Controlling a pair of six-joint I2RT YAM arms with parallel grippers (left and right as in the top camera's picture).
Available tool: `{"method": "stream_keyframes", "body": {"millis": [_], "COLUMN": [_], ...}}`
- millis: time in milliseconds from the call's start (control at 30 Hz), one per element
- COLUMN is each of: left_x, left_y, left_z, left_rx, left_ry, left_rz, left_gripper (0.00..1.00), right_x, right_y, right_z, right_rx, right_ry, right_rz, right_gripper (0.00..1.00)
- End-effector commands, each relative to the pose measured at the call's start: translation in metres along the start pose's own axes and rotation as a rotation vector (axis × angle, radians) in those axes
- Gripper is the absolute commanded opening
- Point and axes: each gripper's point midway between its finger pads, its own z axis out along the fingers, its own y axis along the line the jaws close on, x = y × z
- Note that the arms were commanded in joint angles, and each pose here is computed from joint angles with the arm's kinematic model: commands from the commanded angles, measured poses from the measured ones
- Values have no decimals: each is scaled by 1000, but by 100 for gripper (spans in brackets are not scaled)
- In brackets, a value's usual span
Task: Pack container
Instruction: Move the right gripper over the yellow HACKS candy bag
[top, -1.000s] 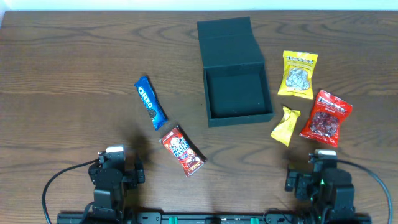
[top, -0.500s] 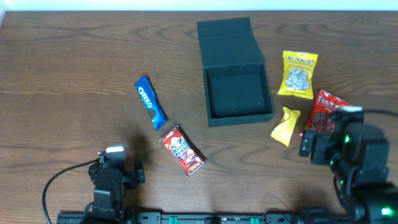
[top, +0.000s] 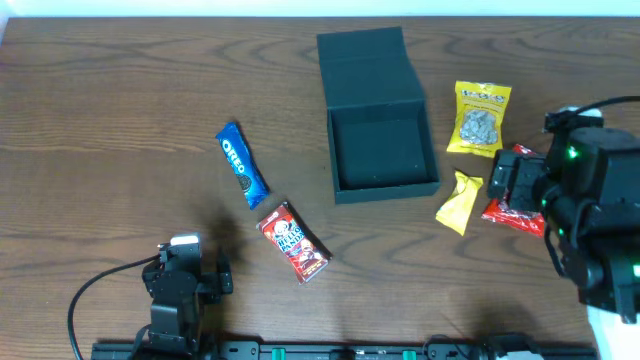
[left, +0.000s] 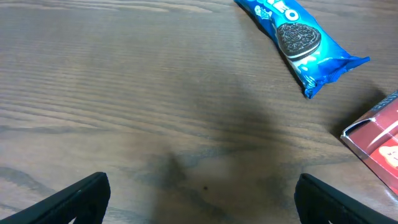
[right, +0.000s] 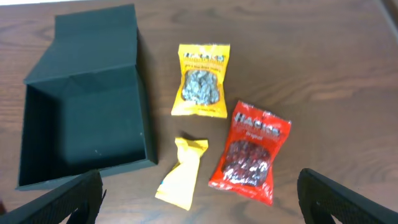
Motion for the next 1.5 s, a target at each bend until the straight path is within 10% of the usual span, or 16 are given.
{"method": "stream_keyframes", "body": {"millis": [0, 633, 1467], "left_x": [10, 10, 10], "left_y": [1, 1, 1], "left_z": [4, 4, 4], "left_rx": [-8, -8, -8], "left_ry": [27, 27, 27], "left_rz": [15, 15, 15], "left_gripper": [96, 96, 96], "right_x": [-2, -58, 57], "right_y": [0, -13, -1], "right_z": [9, 192, 339], "right_rx": [18, 32, 38], "right_ry": [33, 369, 686], "right_rz": [81, 74, -9], "right_gripper": [99, 99, 99]}}
